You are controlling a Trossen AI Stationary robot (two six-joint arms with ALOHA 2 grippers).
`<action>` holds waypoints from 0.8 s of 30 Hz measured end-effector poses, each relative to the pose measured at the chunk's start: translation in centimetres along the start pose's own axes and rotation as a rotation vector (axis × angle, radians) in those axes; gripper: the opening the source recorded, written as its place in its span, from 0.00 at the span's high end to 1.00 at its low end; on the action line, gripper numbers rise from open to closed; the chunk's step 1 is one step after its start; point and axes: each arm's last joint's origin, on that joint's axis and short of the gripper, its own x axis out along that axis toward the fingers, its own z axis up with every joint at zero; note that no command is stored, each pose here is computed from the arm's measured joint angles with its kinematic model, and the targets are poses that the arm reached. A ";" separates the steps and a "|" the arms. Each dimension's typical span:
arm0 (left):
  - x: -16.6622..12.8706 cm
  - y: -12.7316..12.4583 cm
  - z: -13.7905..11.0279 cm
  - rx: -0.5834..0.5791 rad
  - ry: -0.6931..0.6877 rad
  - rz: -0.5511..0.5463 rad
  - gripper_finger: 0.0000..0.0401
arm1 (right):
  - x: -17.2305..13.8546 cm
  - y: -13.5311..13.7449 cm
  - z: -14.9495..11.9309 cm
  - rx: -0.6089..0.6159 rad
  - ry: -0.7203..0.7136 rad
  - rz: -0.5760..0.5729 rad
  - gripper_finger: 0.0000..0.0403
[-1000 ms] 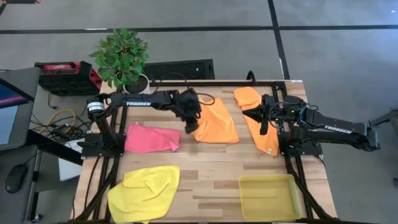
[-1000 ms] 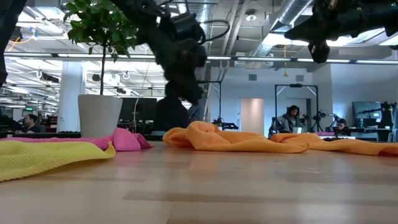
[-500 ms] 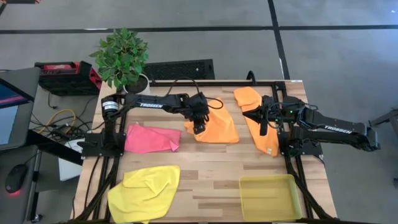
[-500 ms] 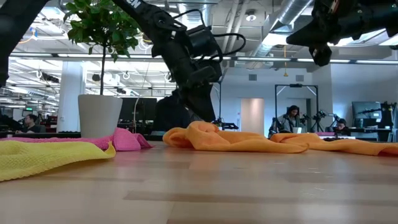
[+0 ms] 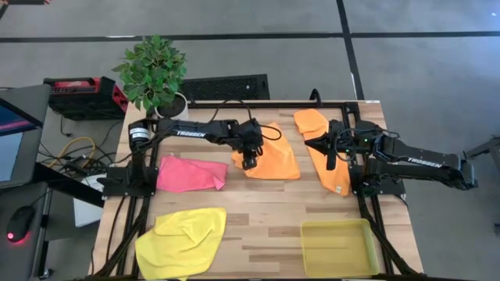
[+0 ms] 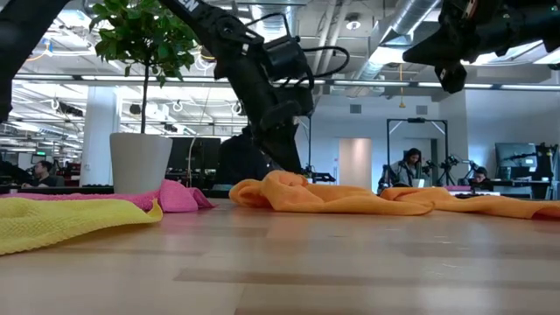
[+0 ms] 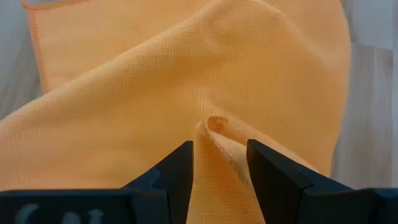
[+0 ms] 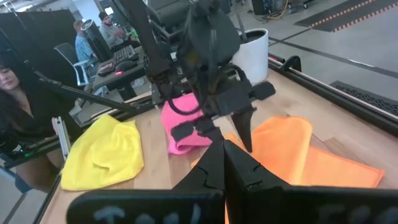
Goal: Fold microfiber towels
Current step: Fold the left orange microfiber cloth
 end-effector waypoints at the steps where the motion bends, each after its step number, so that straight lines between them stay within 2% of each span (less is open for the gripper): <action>1: 0.4 0.0 -0.3 -0.005 0.018 -0.015 0.65 | 0.0 0.0 0.0 0.000 0.000 0.000 0.97; 5: 1.4 -0.1 -0.5 -0.035 0.029 -0.076 0.65 | 0.0 0.0 0.0 0.000 0.000 0.000 0.97; 8: 1.5 -0.2 -0.5 -0.044 0.035 -0.080 0.70 | 0.0 0.0 0.0 0.001 0.000 0.000 0.97; 15: -0.3 -0.3 -0.1 -0.055 0.024 -0.103 0.97 | 0.0 0.0 0.0 0.000 0.001 0.000 0.97; 24: -5.0 -0.8 0.0 -0.170 0.052 -0.097 1.00 | 0.0 0.0 -0.8 -0.104 0.084 0.000 0.97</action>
